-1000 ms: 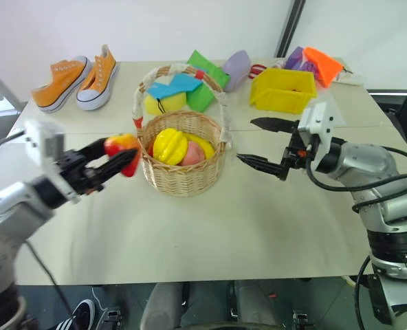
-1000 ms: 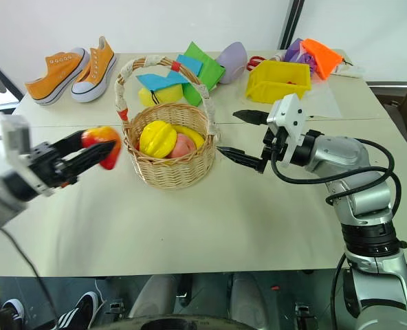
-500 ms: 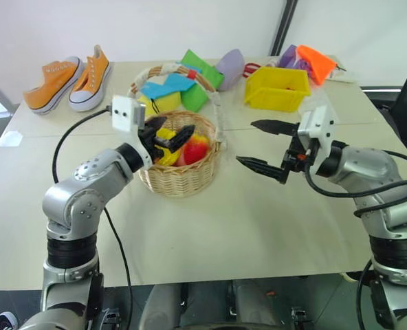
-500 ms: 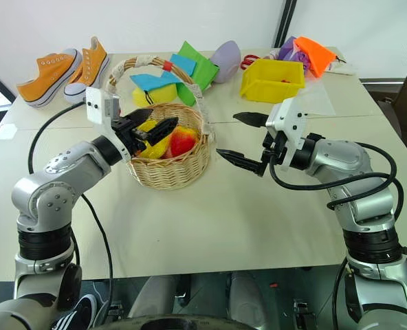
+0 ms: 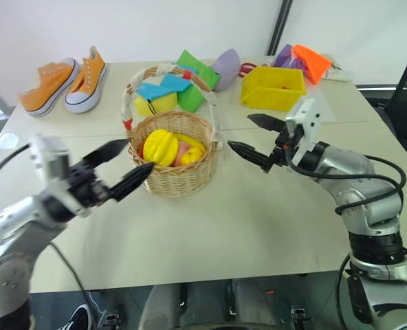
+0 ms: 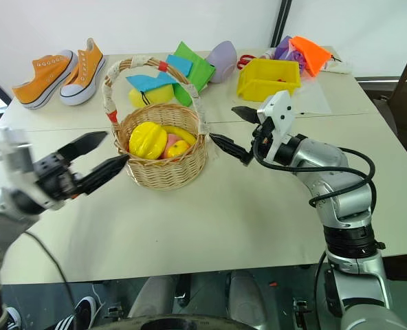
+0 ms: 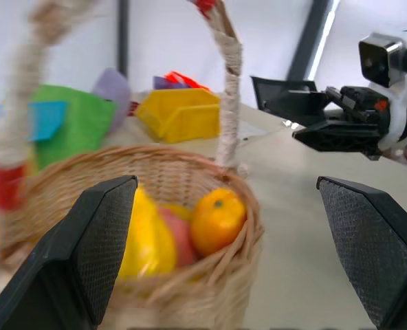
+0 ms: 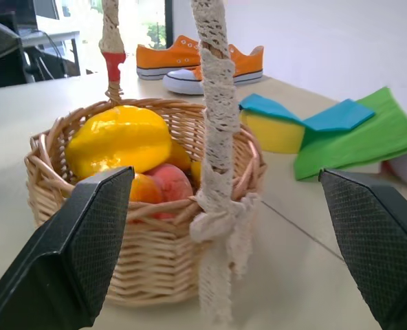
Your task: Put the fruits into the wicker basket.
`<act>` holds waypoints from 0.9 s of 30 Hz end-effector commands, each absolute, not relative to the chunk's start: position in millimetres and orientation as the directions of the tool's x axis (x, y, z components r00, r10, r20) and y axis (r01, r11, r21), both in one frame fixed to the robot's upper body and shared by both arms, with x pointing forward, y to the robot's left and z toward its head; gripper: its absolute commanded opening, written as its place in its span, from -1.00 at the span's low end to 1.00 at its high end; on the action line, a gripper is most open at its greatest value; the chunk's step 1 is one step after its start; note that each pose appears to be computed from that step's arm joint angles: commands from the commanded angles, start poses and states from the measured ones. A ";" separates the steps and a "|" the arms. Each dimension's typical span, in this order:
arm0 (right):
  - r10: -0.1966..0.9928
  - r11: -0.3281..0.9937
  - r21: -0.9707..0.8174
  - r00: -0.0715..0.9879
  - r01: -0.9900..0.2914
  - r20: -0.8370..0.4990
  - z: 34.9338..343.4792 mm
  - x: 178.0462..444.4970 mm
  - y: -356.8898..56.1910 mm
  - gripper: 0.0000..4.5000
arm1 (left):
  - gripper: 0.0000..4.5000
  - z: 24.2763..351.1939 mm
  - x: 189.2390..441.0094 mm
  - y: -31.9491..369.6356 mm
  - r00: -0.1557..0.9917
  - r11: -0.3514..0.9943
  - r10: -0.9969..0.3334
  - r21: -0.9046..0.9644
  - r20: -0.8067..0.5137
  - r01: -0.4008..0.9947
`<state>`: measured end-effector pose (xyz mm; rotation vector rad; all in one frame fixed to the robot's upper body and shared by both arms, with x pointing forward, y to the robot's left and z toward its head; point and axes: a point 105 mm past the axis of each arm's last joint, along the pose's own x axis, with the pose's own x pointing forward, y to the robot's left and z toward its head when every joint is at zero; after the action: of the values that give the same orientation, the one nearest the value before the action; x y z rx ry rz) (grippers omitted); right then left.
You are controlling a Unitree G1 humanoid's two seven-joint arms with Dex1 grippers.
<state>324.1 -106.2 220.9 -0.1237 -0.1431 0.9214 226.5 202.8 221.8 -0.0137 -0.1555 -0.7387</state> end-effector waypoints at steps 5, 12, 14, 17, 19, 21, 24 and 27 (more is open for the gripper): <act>0.752 0.660 -0.152 0.645 -0.736 0.139 229.6 336.5 -80.7 1.00 | 0.99 224.3 196.0 261.9 0.818 0.831 -0.555 0.133 0.150 0.540; 0.712 0.702 -0.132 0.684 -0.700 0.159 227.4 350.3 -61.0 1.00 | 0.99 209.0 192.0 276.1 0.854 0.871 -0.491 0.110 0.171 0.478; 0.708 0.706 -0.127 0.687 -0.697 0.164 227.7 353.3 -57.9 1.00 | 0.99 207.6 189.2 276.0 0.852 0.869 -0.495 0.105 0.172 0.484; 0.708 0.705 -0.121 0.687 -0.698 0.163 225.6 355.1 -52.8 1.00 | 0.99 206.2 185.7 273.7 0.844 0.860 -0.511 0.107 0.165 0.500; 0.701 0.712 -0.117 0.694 -0.692 0.163 224.6 356.1 -52.4 0.89 | 1.00 205.1 185.0 273.0 0.842 0.857 -0.515 0.107 0.164 0.503; 0.699 0.714 -0.118 0.696 -0.690 0.161 223.8 356.6 -51.9 0.60 | 1.00 203.2 184.8 273.0 0.842 0.858 -0.514 0.099 0.163 0.504; 0.705 0.709 -0.122 0.691 -0.694 0.162 223.9 355.8 -51.0 -0.06 | 1.00 201.4 185.3 269.3 0.836 0.851 -0.524 0.094 0.163 0.516; 0.702 0.712 -0.118 0.693 -0.693 0.164 224.3 355.9 -51.3 -0.80 | 1.00 200.8 186.7 266.5 0.829 0.845 -0.535 0.091 0.165 0.527</act>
<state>359.0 -54.2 209.3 -0.0438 -0.1406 0.7691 188.9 271.4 192.7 0.0160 -0.1497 -0.5450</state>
